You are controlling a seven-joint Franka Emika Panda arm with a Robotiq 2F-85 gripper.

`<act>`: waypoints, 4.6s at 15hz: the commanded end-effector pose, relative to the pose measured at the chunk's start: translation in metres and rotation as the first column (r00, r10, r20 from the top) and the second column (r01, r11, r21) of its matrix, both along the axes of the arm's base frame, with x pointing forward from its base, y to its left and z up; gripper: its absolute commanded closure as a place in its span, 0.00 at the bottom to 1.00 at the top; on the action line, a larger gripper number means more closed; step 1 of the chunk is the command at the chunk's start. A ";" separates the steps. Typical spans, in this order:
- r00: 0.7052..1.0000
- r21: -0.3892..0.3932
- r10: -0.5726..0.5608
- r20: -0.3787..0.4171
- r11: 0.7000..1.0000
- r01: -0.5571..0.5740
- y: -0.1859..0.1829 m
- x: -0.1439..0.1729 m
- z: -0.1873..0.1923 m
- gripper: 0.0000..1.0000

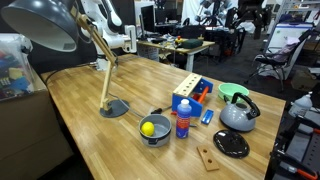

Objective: Move the mint-green bowl across the wooden object to the left

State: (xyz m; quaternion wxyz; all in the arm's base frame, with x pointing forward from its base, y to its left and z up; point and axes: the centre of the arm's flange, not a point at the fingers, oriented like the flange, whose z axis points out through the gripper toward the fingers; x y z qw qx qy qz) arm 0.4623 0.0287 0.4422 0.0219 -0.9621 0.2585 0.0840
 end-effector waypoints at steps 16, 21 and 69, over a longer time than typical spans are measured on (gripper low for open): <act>0.999 -0.065 -0.031 -0.037 0.997 0.029 -0.021 0.064 -0.064 0.00; 0.995 -0.094 -0.072 -0.072 0.993 0.065 -0.038 0.060 -0.087 0.00; 0.563 -0.191 -0.774 -0.290 0.623 0.758 -0.159 0.128 -0.256 0.00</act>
